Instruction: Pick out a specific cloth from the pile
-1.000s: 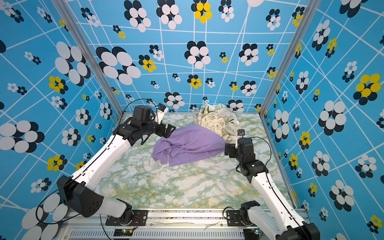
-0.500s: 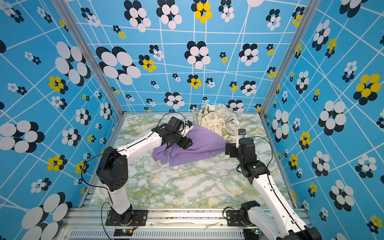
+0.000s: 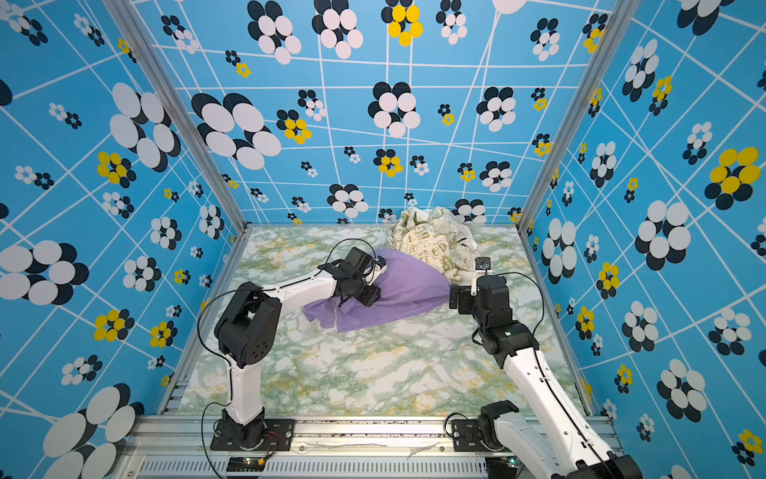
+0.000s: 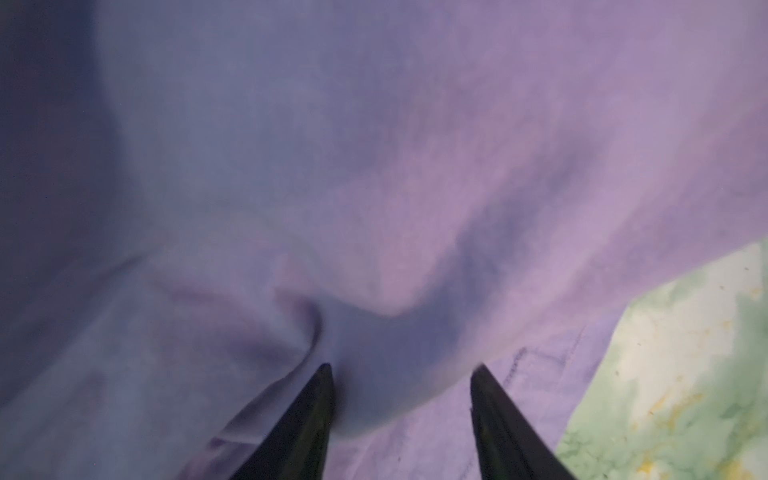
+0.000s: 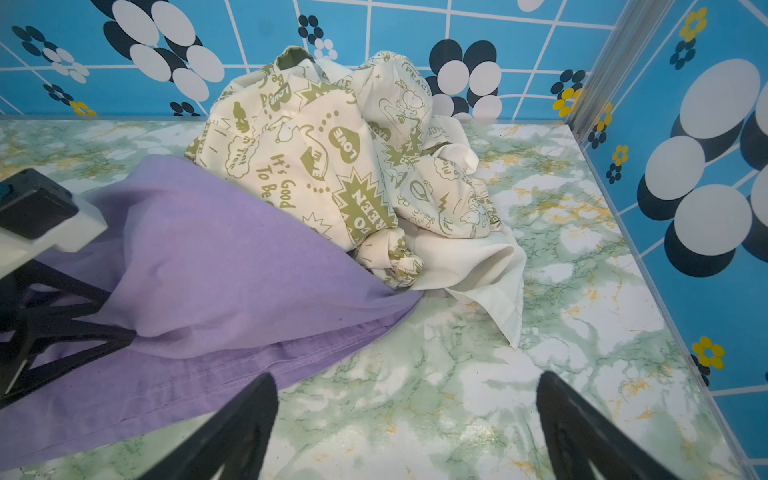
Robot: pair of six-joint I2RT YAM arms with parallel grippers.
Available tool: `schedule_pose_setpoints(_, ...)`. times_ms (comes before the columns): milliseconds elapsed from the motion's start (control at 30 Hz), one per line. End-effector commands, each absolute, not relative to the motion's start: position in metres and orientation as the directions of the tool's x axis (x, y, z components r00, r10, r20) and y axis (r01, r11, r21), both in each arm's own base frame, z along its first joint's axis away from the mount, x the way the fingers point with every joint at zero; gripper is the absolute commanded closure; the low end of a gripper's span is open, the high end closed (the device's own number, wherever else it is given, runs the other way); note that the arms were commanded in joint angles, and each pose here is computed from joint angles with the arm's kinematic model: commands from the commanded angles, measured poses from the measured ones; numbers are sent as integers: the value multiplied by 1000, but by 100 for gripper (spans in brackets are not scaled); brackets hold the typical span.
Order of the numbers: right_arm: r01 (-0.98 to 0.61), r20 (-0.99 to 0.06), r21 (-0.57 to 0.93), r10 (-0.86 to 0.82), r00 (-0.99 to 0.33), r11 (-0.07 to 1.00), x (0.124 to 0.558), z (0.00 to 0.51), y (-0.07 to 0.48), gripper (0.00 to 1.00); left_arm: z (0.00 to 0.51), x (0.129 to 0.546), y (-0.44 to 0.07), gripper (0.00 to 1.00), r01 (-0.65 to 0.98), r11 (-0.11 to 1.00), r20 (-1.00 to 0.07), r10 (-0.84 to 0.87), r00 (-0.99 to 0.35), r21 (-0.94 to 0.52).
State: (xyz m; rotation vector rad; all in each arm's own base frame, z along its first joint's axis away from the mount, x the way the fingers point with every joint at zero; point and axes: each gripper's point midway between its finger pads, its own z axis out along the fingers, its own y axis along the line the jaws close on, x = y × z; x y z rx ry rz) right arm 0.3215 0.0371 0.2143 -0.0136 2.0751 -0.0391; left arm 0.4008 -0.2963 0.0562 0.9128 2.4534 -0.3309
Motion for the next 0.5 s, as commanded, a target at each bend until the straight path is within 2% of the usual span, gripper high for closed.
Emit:
schedule_pose_setpoints(0,12,-880,-43,-32,-473,999,320,223,34,1,49,411,-297,52,660,752,-552,552,-625,5)
schedule_pose_setpoints(67,13,-879,-45,-33,-476,999,319,222,34,1,47,415,-298,58,658,753,-563,549,-618,13)
schedule_pose_setpoints(233,15,-879,-44,-32,-475,999,319,221,33,1,39,423,-298,84,650,759,-582,540,-608,24)
schedule_pose_setpoints(367,17,-881,-52,-38,-472,999,318,222,32,1,46,426,-298,100,648,761,-603,532,-595,31)
schedule_pose_setpoints(467,18,-881,-57,-42,-472,998,317,221,31,1,67,425,-302,100,657,754,-643,512,-570,18)
